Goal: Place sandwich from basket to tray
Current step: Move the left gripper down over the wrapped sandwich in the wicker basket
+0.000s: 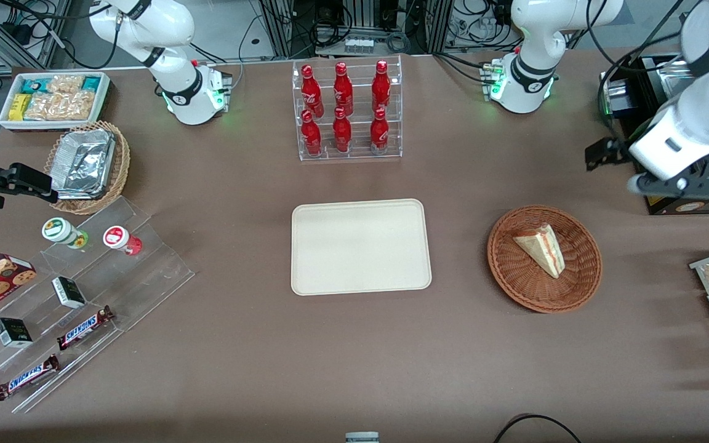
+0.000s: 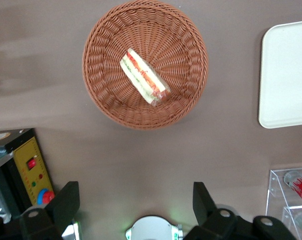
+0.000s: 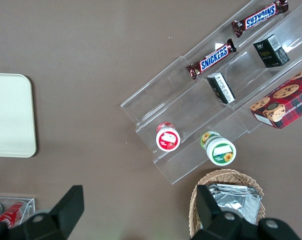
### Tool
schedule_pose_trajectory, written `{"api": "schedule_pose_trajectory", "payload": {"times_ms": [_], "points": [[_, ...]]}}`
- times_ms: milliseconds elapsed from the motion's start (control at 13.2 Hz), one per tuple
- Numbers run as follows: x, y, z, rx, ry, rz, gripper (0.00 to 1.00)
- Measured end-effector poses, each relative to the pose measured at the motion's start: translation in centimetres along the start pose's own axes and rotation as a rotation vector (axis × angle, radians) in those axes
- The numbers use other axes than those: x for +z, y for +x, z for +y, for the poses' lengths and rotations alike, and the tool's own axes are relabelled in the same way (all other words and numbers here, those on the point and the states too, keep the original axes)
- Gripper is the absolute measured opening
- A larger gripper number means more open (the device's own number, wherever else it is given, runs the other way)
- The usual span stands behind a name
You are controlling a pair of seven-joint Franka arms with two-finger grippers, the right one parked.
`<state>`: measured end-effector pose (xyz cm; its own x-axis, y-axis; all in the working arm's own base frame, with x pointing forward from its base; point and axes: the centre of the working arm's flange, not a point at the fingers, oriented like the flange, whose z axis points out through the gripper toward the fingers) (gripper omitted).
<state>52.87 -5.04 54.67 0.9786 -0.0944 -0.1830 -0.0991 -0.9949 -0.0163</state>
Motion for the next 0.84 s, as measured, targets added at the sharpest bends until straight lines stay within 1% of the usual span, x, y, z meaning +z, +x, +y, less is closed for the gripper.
{"api": "schedule_pose_trajectory", "payload": {"times_ms": [456,835], "points": [[10.2,3.3,0.2,-0.004,-0.006,0.060,1.00],[17.1,5.7,0.0,-0.084,-0.020,0.077,1.00]]}}
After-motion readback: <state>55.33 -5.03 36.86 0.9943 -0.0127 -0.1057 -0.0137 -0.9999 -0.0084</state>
